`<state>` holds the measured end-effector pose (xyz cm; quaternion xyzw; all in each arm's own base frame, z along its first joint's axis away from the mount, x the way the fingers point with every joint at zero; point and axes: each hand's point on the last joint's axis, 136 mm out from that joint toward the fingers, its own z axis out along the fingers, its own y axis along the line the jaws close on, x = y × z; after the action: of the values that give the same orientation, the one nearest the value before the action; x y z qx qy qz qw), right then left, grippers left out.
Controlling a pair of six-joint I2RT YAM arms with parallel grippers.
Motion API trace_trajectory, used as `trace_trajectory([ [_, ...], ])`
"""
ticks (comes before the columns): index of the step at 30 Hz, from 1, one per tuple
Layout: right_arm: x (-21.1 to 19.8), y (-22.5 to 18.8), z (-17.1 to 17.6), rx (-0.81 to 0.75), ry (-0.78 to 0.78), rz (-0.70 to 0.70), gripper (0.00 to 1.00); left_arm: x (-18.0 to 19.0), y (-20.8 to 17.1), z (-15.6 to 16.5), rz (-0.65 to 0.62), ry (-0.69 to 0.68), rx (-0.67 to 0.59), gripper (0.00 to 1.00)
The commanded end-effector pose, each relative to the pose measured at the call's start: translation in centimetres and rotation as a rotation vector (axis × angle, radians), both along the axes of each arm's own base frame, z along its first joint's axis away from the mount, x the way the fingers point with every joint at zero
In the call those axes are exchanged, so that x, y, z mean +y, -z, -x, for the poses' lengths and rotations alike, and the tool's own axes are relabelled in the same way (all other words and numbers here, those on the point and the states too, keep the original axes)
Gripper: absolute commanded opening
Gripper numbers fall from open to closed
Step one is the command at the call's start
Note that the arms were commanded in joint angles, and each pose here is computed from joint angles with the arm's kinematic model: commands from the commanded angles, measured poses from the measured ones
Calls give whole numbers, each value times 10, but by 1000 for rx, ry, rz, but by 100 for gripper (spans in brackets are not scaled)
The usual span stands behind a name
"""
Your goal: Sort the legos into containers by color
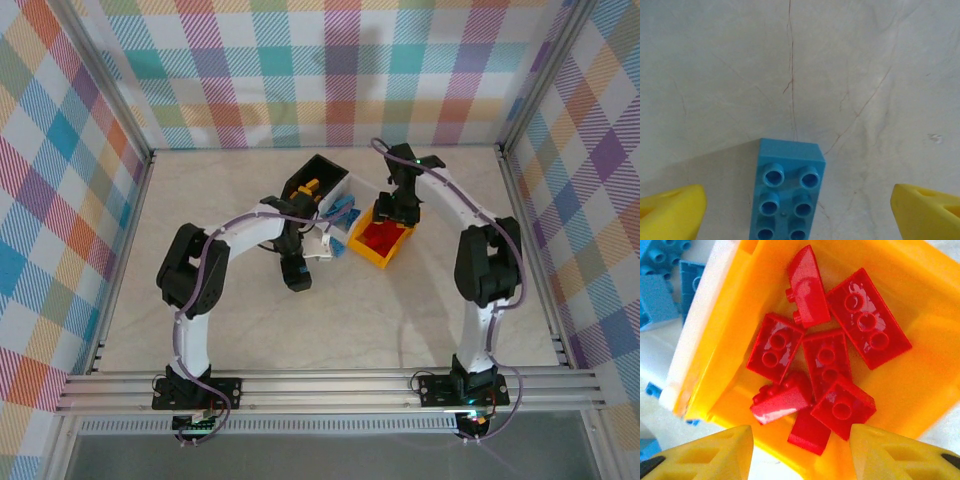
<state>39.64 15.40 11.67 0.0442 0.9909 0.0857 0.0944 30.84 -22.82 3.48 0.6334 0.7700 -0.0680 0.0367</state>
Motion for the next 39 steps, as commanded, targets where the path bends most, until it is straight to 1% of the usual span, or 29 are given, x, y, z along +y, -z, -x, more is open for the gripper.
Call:
trace_trajectory([
  [1,-2,-27,19,-29,-2,-46,55,10,18,-3,-68,54,-34,93],
  [3,-1,-33,26,-37,-1,-68,55,14,24,-8,-93,36,-52,91],
  [5,-1,-38,32,-48,-4,-88,55,15,28,-9,-116,26,-58,85],
  [7,-1,-42,37,-54,-9,-94,55,15,32,-7,-124,13,-38,75],
  [8,-2,-43,39,-57,-12,-95,55,14,32,-7,-126,2,-32,67],
  [10,-2,-47,42,-61,-13,-99,56,13,34,-5,-129,-18,-11,53],
  [12,-2,-49,44,-66,-11,-112,56,12,34,1,-130,-25,20,44],
  [14,-1,-50,45,-71,-11,-120,56,12,34,5,-131,-40,35,31],
  [16,-2,-48,47,-71,-11,-117,56,11,31,10,-122,-56,55,21],
  [18,-2,-46,48,-66,-12,-116,56,11,27,13,-114,-76,67,18],
  [21,-2,-42,52,-59,-12,-119,56,6,11,16,-74,-121,76,18],
  [23,-3,-38,54,-56,-11,-122,56,-2,-4,14,-22,-169,70,16],
  [25,-3,-35,58,-48,-11,-127,56,-14,-27,7,69,-240,63,16],
  [28,-3,-32,66,-41,-7,-140,56,-32,-66,-15,219,-363,27,16],
  [31,-4,-29,73,-40,0,-155,56,-49,-98,-40,307,-433,-32,17],
  [34,-4,-27,81,-32,6,-169,56,-57,-114,-72,315,-487,-108,17],
  [39,-1,-33,90,-43,9,-209,56,-74,-119,-121,311,-547,-175,17],
])
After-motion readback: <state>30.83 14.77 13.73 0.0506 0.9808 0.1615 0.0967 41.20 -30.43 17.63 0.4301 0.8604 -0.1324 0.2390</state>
